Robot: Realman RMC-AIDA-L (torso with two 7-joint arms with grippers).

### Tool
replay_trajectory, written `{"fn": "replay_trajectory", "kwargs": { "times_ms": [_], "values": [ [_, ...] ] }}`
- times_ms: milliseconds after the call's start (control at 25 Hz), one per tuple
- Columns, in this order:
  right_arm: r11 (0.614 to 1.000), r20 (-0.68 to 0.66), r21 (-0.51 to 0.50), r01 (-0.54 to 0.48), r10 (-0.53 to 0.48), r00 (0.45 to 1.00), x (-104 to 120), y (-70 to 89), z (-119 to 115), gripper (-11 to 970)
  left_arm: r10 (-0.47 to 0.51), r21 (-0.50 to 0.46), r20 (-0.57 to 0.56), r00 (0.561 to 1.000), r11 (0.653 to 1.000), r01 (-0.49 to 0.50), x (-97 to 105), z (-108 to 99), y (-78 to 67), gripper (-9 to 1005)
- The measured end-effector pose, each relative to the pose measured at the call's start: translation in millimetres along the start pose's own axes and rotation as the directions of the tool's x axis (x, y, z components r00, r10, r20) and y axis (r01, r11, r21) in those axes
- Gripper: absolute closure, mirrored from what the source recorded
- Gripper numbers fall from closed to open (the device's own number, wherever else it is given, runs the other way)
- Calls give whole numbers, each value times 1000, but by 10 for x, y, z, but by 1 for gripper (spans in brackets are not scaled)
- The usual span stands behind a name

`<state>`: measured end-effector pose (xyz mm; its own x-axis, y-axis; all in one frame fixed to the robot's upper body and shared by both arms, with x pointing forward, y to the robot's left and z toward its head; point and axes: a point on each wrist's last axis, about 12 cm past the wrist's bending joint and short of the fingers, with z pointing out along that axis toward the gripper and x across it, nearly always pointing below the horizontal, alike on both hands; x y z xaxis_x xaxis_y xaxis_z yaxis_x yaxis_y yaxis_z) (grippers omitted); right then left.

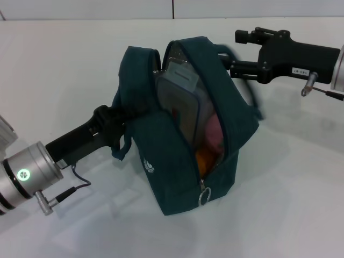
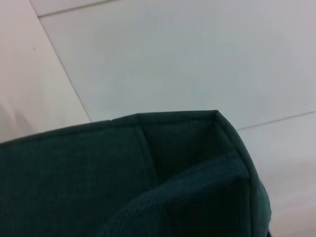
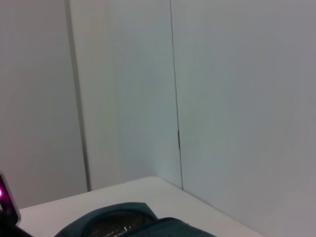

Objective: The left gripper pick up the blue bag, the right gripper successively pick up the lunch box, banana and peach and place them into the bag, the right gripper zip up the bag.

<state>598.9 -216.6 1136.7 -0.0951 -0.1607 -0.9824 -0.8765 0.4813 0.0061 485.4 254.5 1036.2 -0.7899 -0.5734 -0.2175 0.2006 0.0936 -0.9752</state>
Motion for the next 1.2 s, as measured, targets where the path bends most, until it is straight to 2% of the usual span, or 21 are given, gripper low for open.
{"fn": "replay_trajectory", "kwargs": {
  "times_ms": [160, 320, 440, 520, 640, 720, 800, 920, 1000, 1200],
  "values": [
    [1000, 1, -13, -6, 6, 1000, 38, 31, -52, 204, -1, 0, 7, 1000, 1000, 1, 0, -16, 2, 947],
    [999, 96, -25, -34, 36, 995, -9, 72, -171, 208, -5, -3, 12, 1000, 1000, 5, -1, -25, 8, 945],
    [998, 192, -57, -4, 15, 981, -87, 116, -272, 211, -7, -7, 19, 1000, 1000, 7, 3, -41, 15, 944],
    [997, 209, -82, 13, 4, 978, -106, 133, -325, 213, -12, -10, 31, 999, 1000, 12, 7, -59, 25, 943],
    [981, 230, -180, 70, -27, 973, -124, 222, -446, 218, -19, -8, 48, 999, 1000, 19, 7, -74, 31, 941],
    [943, 248, -304, 136, -60, 967, -120, 358, -562, 224, -19, -8, 50, 999, 1000, 20, 8, -81, 33, 941],
    [910, 238, -384, 156, -66, 969, -80, 455, -656, 231, -19, -8, 50, 999, 1000, 19, 7, -84, 32, 940],
    [890, 195, -436, 131, -48, 980, 24, 530, -745, 240, -19, -6, 48, 999, 1000, 19, 8, -84, 30, 938],
    [890, 120, -451, 70, -17, 993, 178, 575, -772, 240, -19, -6, 49, 999, 1000, 19, 6, -85, 29, 938],
    [890, 41, -456, -28, 52, 998, 365, 608, -702, 241, -14, -3, 43, 999, 1000, 14, -10, -63, 20, 935]
  ]
}}
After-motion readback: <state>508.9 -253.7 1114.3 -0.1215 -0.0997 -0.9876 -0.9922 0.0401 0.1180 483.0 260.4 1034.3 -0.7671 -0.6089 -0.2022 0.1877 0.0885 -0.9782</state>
